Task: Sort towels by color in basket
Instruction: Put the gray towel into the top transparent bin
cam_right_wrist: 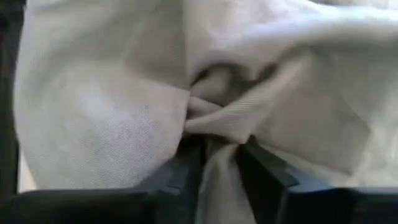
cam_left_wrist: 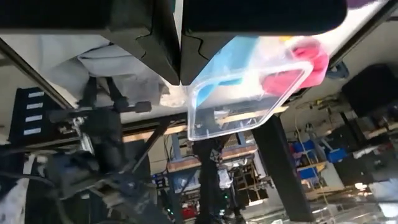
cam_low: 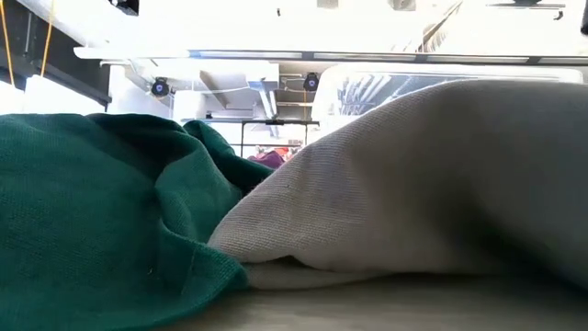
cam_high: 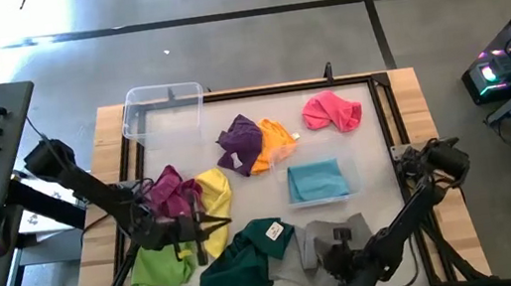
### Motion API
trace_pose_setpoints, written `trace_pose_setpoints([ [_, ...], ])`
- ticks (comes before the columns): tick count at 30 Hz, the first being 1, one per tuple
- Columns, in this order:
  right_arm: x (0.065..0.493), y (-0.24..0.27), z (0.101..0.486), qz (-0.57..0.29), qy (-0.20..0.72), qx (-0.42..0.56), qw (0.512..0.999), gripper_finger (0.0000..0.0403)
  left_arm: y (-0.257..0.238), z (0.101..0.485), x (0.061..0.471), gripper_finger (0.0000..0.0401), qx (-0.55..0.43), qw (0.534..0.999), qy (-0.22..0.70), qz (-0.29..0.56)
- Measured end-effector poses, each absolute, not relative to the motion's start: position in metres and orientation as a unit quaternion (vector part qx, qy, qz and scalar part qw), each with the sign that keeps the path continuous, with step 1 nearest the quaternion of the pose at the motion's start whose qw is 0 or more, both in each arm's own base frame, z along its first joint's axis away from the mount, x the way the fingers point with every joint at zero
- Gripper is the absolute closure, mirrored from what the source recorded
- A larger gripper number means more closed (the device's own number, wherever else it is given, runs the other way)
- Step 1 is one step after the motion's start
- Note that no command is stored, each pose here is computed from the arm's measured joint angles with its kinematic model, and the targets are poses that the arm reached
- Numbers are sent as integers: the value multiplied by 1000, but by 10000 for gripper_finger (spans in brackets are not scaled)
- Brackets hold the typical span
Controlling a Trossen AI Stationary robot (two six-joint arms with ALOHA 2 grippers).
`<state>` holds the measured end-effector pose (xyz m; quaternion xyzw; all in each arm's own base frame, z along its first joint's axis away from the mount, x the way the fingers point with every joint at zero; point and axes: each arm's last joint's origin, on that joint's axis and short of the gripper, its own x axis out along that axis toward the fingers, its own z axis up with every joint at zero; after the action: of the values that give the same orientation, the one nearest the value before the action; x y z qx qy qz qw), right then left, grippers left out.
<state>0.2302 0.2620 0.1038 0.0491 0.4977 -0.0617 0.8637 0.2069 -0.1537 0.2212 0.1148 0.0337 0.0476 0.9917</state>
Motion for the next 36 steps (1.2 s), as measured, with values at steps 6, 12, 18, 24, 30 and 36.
trace_pose_setpoints([
  [6,202,255,102,-88,430,124,890,395,-174,232,227,401,154,988,27,19],
  [12,208,258,167,-64,323,128,936,397,-191,252,245,401,174,984,8,-27],
  [18,220,244,228,-46,234,68,969,399,-202,261,259,401,221,973,-1,-73],
  [24,252,220,263,-12,158,22,987,400,-203,258,277,370,283,954,-16,-100],
  [30,287,202,272,53,93,-2,994,400,-202,257,292,279,294,942,-62,-147],
  [36,301,196,275,102,50,-26,993,401,-201,259,298,175,331,928,-83,-151],
])
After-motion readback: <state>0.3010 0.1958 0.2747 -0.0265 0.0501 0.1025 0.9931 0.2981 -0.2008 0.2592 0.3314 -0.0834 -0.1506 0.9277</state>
